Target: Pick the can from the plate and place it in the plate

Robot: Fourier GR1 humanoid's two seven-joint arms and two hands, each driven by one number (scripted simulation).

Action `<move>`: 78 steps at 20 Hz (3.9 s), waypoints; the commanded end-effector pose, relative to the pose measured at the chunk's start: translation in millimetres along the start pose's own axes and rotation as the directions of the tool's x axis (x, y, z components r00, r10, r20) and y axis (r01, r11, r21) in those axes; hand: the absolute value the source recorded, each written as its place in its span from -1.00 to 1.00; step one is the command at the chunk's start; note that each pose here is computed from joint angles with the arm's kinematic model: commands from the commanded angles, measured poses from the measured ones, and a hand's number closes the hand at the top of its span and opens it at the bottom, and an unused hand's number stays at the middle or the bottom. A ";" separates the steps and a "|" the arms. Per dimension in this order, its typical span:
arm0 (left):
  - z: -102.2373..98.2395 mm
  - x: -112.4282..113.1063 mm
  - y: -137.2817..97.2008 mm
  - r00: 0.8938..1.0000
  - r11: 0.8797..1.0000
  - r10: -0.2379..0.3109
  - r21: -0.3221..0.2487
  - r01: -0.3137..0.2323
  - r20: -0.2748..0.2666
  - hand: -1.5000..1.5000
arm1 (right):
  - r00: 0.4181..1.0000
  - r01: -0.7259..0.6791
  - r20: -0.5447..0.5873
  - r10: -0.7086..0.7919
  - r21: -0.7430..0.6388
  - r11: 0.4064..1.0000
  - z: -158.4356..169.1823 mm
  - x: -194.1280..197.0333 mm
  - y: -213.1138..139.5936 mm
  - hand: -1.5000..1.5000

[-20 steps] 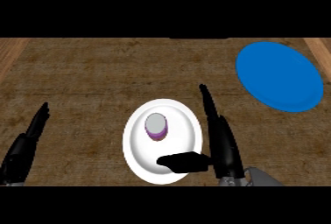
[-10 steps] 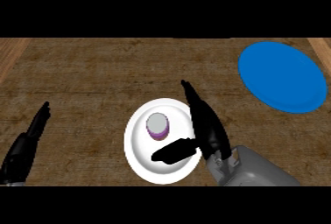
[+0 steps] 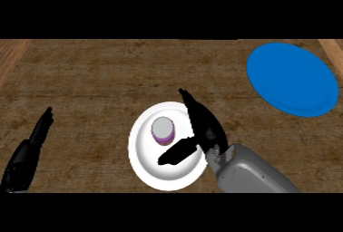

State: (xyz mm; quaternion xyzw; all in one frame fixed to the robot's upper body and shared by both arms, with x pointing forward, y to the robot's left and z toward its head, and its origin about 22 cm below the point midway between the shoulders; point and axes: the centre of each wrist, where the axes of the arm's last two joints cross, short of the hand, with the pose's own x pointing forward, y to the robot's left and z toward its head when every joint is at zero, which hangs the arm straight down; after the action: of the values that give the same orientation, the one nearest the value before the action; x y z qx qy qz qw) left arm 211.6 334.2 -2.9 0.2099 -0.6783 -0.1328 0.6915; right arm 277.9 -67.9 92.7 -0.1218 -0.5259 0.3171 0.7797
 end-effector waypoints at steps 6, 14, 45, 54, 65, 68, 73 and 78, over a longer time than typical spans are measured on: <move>3.0 1.9 14.6 1.000 1.000 0.005 -0.023 -0.005 0.004 0.00 | 0.998 -0.056 -0.026 0.059 0.108 0.993 -19.7 13.7 7.5 -1.00; 4.5 3.4 -3.1 1.000 1.000 0.005 -0.013 -0.005 -0.006 0.00 | 0.999 -0.036 -0.029 0.039 0.095 0.995 -36.7 -23.6 37.3 -1.00; 3.5 -4.7 7.6 1.000 0.999 0.002 0.051 -0.002 0.004 0.00 | 0.831 -0.556 -0.293 0.472 -0.423 0.716 43.3 -219.3 -347.9 1.00; 0.1 -2.4 -2.8 1.000 0.999 0.027 0.021 -0.027 0.012 0.00 | 0.821 -0.418 -0.039 0.569 -0.720 0.554 112.9 -234.9 -425.2 1.00; -9.6 -1.9 3.6 1.000 0.999 -0.002 -0.034 0.003 0.026 0.00 | 0.789 -0.231 0.318 0.525 -0.639 0.733 118.2 -227.0 -451.9 1.00; -16.2 4.9 -5.0 0.999 0.999 0.001 -0.041 0.001 0.039 0.00 | 0.787 -0.219 0.346 0.510 -0.616 0.757 91.5 -204.4 -448.5 1.00; -23.0 4.1 -5.3 1.000 0.999 0.010 -0.033 -0.010 0.010 0.00 | 0.795 -0.185 0.403 0.454 -0.551 0.814 49.1 -175.6 -432.8 1.00; -22.3 12.8 -13.5 1.000 0.999 0.018 -0.030 -0.017 0.025 0.00 | 0.836 -0.244 0.348 0.424 -0.456 0.856 8.1 -163.6 -403.4 1.00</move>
State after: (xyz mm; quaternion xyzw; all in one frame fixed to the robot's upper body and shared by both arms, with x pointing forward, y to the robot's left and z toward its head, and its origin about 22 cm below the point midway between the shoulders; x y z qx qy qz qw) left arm 230.8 330.4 0.6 0.1964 -0.6860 -0.1421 0.6860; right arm 357.9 -507.1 205.0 -0.3150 -0.7268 0.3383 0.5081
